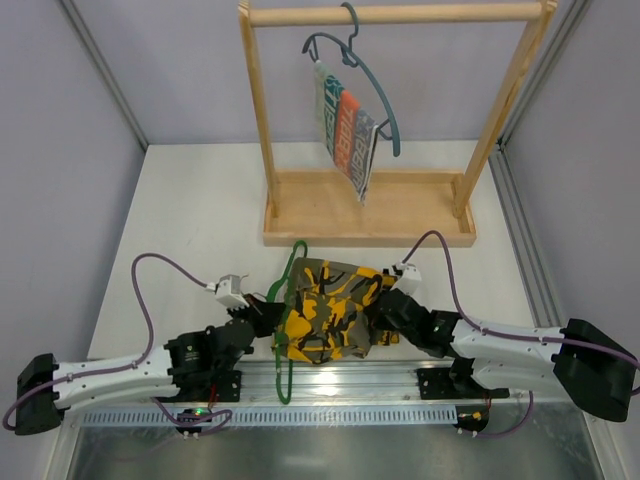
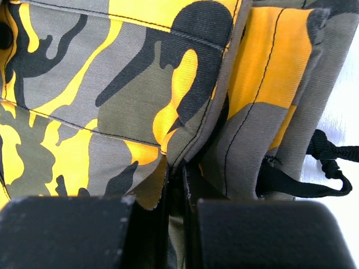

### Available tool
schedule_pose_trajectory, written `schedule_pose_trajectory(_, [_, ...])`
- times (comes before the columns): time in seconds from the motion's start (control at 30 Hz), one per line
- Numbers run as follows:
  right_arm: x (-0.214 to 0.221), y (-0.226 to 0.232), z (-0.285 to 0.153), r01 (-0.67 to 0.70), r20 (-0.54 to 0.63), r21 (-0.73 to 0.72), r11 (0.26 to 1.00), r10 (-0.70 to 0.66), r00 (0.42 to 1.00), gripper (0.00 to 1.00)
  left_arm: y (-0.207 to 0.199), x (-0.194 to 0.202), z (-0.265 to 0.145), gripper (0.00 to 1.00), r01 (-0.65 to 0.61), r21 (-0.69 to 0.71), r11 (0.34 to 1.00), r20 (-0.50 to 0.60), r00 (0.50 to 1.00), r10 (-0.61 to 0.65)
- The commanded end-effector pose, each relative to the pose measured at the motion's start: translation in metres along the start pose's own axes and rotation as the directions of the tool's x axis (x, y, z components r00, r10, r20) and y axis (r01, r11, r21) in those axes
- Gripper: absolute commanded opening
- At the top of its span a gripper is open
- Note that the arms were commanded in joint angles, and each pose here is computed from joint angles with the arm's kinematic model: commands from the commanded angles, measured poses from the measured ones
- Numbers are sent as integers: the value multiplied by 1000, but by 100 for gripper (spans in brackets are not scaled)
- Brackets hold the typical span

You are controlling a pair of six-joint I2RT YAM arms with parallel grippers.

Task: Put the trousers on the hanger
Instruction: Place trousers on hanger

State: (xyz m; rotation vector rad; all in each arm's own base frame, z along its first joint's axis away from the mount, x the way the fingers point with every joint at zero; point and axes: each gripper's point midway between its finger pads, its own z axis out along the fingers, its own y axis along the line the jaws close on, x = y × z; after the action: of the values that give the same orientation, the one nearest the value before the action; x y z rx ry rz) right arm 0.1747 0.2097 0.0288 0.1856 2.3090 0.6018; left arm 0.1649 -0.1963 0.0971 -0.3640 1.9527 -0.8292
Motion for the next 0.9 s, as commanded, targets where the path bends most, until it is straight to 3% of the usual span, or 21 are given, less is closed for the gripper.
schedule_pose_trajectory(0.0, [8, 10, -4, -17, -30, -50, 999, 16, 999, 4, -26, -10, 5, 0, 92, 93, 991, 51, 994, -97])
schedule_pose_trajectory(0.3, [-32, 42, -22, 78, 34, -79, 994, -76, 997, 4, 22, -11, -2, 0, 139, -101, 985, 75, 988, -132])
schedule_pose_trajectory(0.53, [-103, 54, -62, 168, 203, 4, 986, -165, 965, 4, 42, -2, -5, 0, 145, -196, 970, 54, 989, -137])
schedule_pose_trajectory(0.7, [-123, -9, -61, 110, 259, 222, 969, -168, 951, 4, 53, -1, -8, 0, 104, -287, 952, 57, 994, -92])
schedule_pose_trajectory(0.87, [-110, -87, -43, -84, 266, 371, 925, -19, 964, 4, 53, -4, -9, 0, 99, -290, 952, 74, 994, -81])
